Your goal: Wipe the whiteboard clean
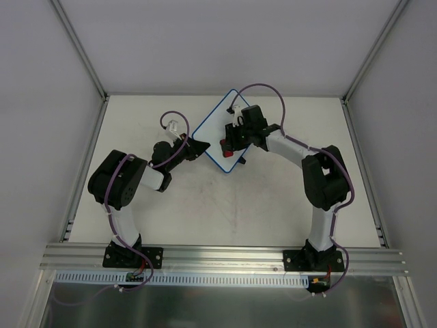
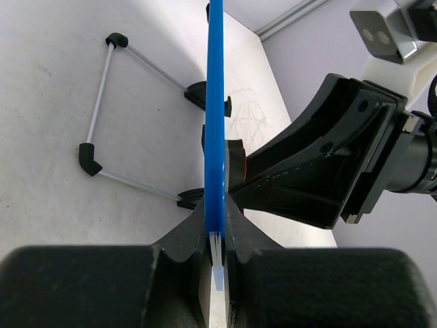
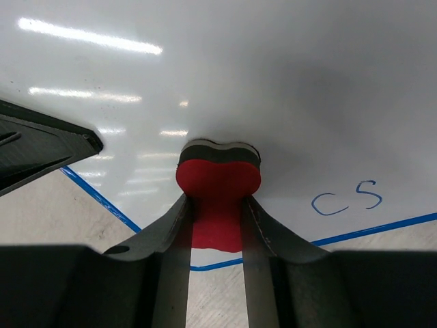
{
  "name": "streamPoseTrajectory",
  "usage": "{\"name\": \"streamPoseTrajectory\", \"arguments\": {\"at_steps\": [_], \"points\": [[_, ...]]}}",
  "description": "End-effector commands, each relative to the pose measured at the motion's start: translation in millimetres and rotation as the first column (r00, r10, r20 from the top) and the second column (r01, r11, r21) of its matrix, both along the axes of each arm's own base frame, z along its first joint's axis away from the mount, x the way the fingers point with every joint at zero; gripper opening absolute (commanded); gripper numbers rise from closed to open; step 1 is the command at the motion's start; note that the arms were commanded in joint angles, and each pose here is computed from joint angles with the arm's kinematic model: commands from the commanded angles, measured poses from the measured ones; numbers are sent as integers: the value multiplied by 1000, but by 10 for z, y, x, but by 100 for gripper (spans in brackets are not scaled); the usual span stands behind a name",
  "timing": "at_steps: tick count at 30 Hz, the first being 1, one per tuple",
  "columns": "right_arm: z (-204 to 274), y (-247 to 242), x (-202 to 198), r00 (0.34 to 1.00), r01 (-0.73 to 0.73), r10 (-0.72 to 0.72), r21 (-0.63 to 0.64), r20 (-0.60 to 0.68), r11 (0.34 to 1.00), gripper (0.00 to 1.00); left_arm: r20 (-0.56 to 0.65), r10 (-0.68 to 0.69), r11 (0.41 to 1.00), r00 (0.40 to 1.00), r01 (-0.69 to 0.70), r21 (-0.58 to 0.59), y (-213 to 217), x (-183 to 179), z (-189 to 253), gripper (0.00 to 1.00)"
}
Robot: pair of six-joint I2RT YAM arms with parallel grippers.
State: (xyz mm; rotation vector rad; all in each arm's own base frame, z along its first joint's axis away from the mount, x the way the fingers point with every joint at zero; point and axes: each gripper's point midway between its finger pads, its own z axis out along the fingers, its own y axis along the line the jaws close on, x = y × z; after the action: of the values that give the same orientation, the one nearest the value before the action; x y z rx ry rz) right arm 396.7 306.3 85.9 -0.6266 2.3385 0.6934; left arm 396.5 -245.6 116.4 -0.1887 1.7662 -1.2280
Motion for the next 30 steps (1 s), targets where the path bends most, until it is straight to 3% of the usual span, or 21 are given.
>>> {"name": "streamPoseTrajectory", "arguments": {"at_steps": [1, 12, 19, 27, 30], "points": [[-700, -276, -68, 983, 97, -114, -115, -144, 989, 0, 388, -65, 989, 919, 111, -97, -156, -139, 933, 0], [-884, -838, 250, 898, 366, -390, -144, -206, 919, 0, 391, -67, 989, 918, 113, -95, -149, -150, 939, 0], [-916, -1299, 357, 793, 543, -578, -208, -192, 814, 0, 395, -71, 989, 916, 117, -94, -154, -166, 943, 0], [-802, -1251, 388, 806, 531, -559, -181, -194, 828, 0, 391, -73, 988, 917, 120, -98, -159, -150, 938, 0], [-451, -1272, 410, 817, 548, -564, -144, -121, 824, 0, 389, -71, 988, 918, 118, -96, -157, -148, 926, 0]]}}
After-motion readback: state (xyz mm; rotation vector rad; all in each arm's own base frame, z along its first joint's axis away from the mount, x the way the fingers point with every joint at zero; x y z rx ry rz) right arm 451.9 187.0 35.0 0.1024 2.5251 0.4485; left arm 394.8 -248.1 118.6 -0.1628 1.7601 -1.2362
